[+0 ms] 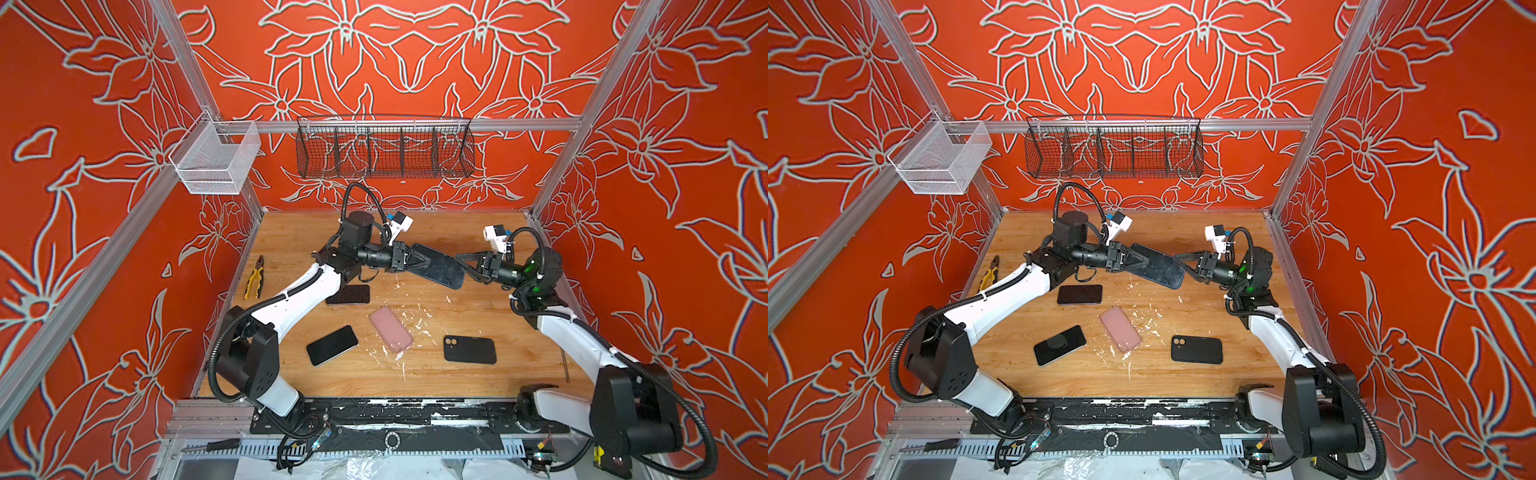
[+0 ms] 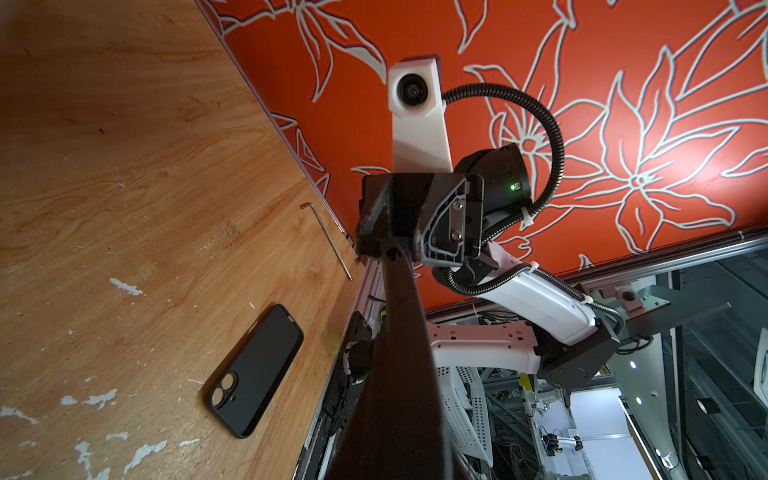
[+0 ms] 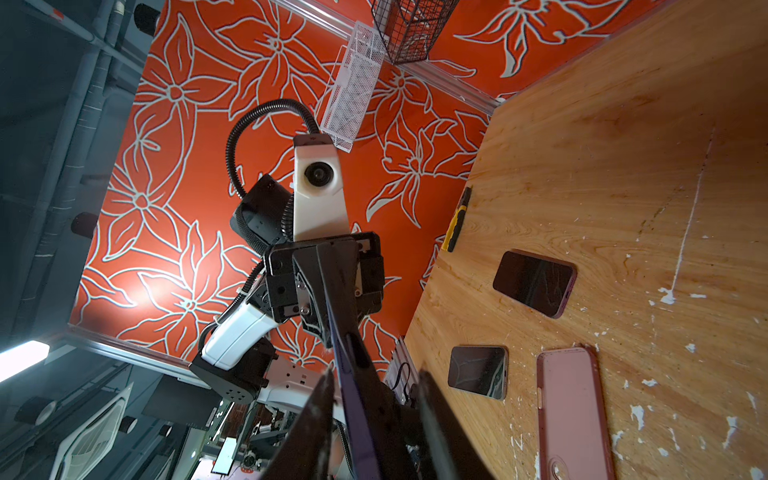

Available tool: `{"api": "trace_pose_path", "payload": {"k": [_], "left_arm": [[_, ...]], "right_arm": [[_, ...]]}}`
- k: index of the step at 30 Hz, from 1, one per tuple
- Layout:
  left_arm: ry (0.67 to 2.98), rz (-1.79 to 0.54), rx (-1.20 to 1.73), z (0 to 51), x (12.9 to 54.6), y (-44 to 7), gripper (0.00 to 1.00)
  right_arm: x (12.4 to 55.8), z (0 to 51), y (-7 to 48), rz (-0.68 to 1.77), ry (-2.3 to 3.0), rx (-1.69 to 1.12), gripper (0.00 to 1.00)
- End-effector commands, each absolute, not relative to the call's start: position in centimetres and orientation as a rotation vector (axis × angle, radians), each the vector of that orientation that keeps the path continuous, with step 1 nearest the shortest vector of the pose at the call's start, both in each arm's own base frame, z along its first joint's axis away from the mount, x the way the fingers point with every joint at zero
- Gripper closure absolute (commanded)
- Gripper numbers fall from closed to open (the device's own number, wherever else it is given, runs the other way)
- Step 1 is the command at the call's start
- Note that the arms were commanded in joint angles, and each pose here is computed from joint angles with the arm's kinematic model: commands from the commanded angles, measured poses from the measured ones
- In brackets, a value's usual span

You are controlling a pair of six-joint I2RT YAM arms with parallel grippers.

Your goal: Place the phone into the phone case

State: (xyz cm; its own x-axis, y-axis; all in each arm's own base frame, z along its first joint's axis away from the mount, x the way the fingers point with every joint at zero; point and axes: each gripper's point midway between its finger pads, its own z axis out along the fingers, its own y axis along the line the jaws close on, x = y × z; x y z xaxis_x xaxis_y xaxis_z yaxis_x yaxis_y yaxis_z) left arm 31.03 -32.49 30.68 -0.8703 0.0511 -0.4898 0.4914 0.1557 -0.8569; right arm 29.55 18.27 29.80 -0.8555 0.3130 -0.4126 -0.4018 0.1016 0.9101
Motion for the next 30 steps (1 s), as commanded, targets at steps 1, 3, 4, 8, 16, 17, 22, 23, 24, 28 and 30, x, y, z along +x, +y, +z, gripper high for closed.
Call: {"api": "trace_pose_path", "payload": {"k": [1, 3, 4, 8, 16, 17, 22, 23, 24, 28, 30], "left_arm": [[1.998, -1.755, 0.602, 32.6, 31.1, -32.8, 1.00], [1.998, -1.750, 0.604, 32.6, 31.1, -32.8, 1.00], [1.994, -1.746, 0.605, 32.7, 31.0, -32.7, 1.00], [1.980, -1.747, 0.601, 32.9, 31.2, -32.8, 1.00], [1.986, -1.753, 0.595, 32.6, 31.2, -32.9, 1.00], [1.986, -1.752, 0.595, 32.6, 31.2, -32.9, 1.00], [1.988, -1.749, 0.593, 32.7, 31.1, -32.8, 1.00], [1.987, -1.748, 0.593, 32.7, 31.1, -32.8, 1.00], [1.986, -1.747, 0.593, 32.8, 31.1, -32.8, 1.00], [1.965, -1.760, 0.593, 33.5, 31.0, -32.8, 1.00], [1.954, -1.768, 0.594, 33.6, 31.0, -32.9, 1.00]], "right_arm": [[28.6, 31.0, 18.7, 1.816, 1.843, -0.168, 0.56], [28.7, 30.8, 18.8, 1.823, 1.848, -0.171, 0.51], [28.7, 30.6, 18.9, 1.828, 1.852, -0.170, 0.51], [28.6, 30.2, 19.2, 1.850, 1.850, -0.173, 0.55], [28.6, 30.3, 19.6, 1.865, 1.825, -0.176, 0.75], [28.6, 30.3, 19.6, 1.865, 1.823, -0.175, 0.78], [28.7, 30.2, 19.6, 1.849, 1.821, -0.181, 0.93], [28.7, 30.1, 19.6, 1.843, 1.824, -0.185, 0.98], [28.7, 29.9, 19.6, 1.835, 1.828, -0.187, 1.00], [28.6, 29.2, 19.5, 1.795, 1.862, -0.178, 1.00], [28.5, 29.6, 19.5, 1.784, 1.853, -0.187, 0.77]]}}
